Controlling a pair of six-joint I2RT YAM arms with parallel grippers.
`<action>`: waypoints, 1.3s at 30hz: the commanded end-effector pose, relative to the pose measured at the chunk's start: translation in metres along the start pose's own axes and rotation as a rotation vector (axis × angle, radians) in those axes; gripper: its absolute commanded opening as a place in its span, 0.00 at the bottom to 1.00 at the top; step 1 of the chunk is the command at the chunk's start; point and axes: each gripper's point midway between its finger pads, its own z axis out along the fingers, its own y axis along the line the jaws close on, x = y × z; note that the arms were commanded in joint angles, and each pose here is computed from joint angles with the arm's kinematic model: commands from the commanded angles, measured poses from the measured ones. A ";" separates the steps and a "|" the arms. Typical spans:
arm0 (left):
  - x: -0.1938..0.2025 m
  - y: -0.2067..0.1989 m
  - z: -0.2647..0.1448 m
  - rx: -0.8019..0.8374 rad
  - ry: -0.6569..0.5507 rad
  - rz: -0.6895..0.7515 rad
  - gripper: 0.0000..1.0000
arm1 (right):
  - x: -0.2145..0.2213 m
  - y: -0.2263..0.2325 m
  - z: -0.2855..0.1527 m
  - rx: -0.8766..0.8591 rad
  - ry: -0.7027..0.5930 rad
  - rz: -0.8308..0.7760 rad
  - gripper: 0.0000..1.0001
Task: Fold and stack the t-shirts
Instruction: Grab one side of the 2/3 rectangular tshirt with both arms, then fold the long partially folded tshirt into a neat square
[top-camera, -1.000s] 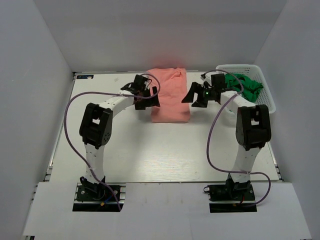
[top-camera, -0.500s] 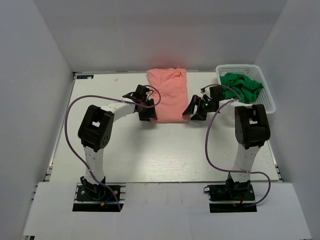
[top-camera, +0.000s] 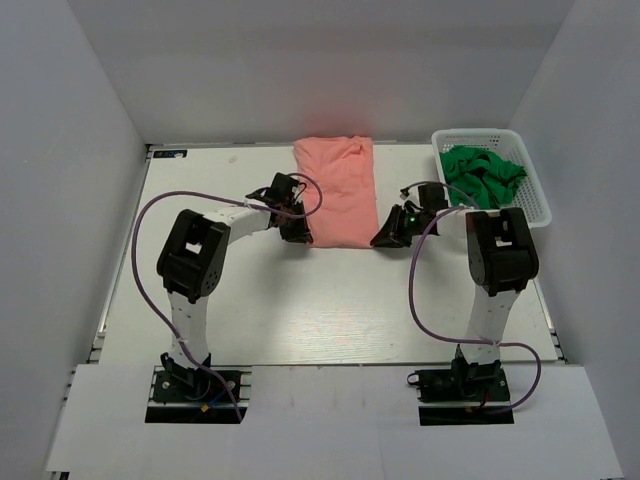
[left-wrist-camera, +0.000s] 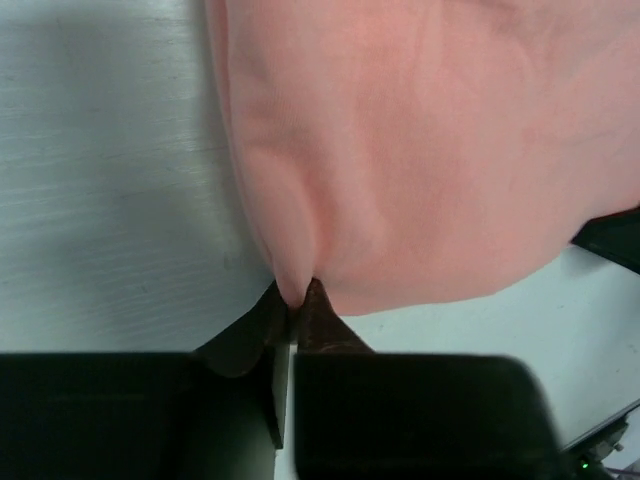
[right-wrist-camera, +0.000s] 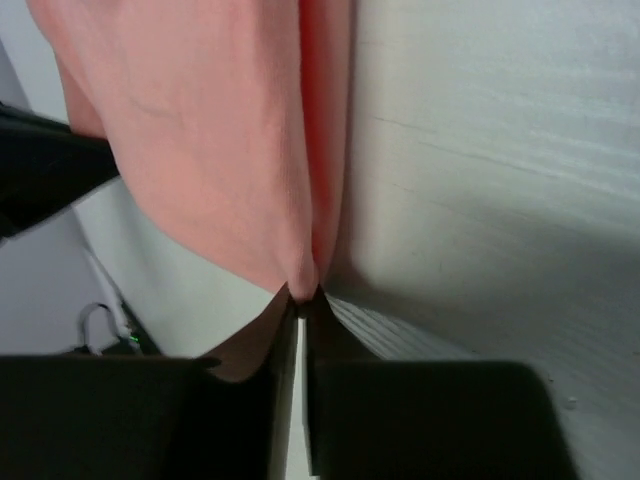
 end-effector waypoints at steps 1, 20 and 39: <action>0.033 0.009 0.010 -0.017 0.090 0.002 0.11 | 0.012 -0.009 0.008 -0.004 0.025 0.021 0.01; 0.088 -0.031 -0.173 0.043 0.141 0.083 0.00 | 0.105 0.080 -0.122 -0.084 0.094 -0.140 0.00; 0.011 -0.042 -0.222 -0.081 -0.098 -0.021 0.00 | 0.010 0.180 -0.151 -0.308 -0.085 -0.241 0.00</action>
